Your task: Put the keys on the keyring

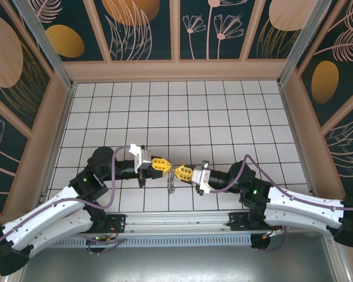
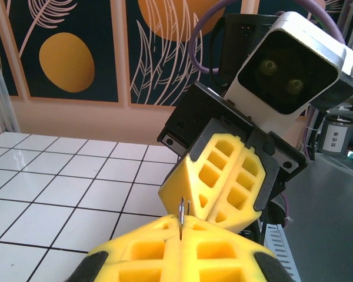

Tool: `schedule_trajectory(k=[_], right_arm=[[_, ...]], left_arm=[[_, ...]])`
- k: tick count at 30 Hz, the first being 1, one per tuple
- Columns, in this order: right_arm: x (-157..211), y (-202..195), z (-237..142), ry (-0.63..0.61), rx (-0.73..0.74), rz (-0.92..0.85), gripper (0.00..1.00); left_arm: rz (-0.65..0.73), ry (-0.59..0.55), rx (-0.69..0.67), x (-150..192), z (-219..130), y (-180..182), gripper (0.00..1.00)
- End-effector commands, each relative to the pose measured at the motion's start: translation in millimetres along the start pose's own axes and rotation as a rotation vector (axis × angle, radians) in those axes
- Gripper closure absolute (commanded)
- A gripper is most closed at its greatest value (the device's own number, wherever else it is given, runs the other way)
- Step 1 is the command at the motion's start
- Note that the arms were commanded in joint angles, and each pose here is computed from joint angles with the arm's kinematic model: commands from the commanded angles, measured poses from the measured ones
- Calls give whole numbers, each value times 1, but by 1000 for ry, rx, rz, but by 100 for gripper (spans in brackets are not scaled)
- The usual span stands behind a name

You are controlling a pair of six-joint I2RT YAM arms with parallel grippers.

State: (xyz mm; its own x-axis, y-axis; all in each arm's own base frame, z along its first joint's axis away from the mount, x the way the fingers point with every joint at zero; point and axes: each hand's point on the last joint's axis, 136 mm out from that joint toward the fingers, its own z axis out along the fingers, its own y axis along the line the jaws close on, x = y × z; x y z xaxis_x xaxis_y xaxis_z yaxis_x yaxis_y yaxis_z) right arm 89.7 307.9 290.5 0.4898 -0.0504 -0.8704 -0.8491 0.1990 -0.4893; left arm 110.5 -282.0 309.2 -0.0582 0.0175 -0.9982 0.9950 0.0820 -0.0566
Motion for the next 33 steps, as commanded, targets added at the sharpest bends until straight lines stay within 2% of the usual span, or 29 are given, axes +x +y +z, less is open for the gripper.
schedule_trajectory(k=[1,2,7,11,19,25,33], right_arm=[[25,17,-1,75,-49,7,100],[24,17,-2,71,-48,13,100],[6,7,-12,4,-5,56,79],[-12,-7,-25,-69,53,103,72],[-51,-20,-27,-186,22,133,71],[-56,-14,-12,-205,-53,152,70],[-66,-22,-7,-246,-39,178,68]], left_arm=[[100,-152,34,-46,-7,-12,100],[100,-151,33,-46,-7,-12,100],[106,-141,26,-44,-8,-12,100],[109,-141,25,-44,-8,-12,100],[117,-161,48,-46,-9,-16,100],[121,-165,57,-44,-9,-18,100],[131,-153,50,-39,-9,-16,100]])
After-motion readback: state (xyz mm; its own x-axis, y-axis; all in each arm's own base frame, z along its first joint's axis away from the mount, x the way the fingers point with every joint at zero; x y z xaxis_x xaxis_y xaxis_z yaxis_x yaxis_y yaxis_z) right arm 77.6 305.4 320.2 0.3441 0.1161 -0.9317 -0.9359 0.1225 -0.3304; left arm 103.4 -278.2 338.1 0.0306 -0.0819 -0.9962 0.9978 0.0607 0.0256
